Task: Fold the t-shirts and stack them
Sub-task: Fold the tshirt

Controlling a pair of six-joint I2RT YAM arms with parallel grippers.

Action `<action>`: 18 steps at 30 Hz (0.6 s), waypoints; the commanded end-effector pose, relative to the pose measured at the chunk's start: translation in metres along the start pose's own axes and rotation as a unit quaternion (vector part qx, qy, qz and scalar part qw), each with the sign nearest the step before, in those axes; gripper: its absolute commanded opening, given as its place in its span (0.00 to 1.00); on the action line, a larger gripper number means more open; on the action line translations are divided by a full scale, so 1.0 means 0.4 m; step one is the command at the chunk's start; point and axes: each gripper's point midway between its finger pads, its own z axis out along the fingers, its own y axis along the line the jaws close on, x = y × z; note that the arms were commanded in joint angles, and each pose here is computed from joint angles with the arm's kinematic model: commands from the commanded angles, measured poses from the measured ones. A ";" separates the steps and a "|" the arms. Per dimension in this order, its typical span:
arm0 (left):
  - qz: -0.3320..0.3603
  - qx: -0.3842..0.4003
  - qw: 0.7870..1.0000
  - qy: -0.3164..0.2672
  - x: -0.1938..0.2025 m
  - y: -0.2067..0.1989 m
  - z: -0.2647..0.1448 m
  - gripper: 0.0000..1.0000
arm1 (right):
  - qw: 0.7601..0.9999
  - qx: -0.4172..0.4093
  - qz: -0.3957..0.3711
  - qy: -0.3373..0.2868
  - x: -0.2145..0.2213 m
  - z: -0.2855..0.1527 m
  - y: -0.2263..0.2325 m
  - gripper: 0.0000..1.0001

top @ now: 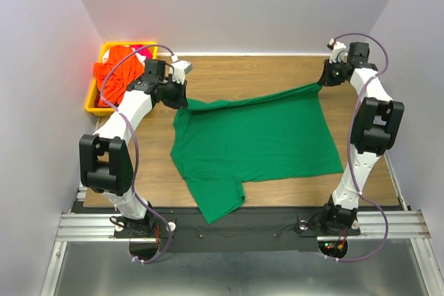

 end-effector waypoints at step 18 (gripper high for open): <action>0.038 0.019 0.994 0.098 0.210 -0.062 0.040 0.00 | 0.997 0.006 -0.063 0.044 0.125 -0.028 -0.004 0.01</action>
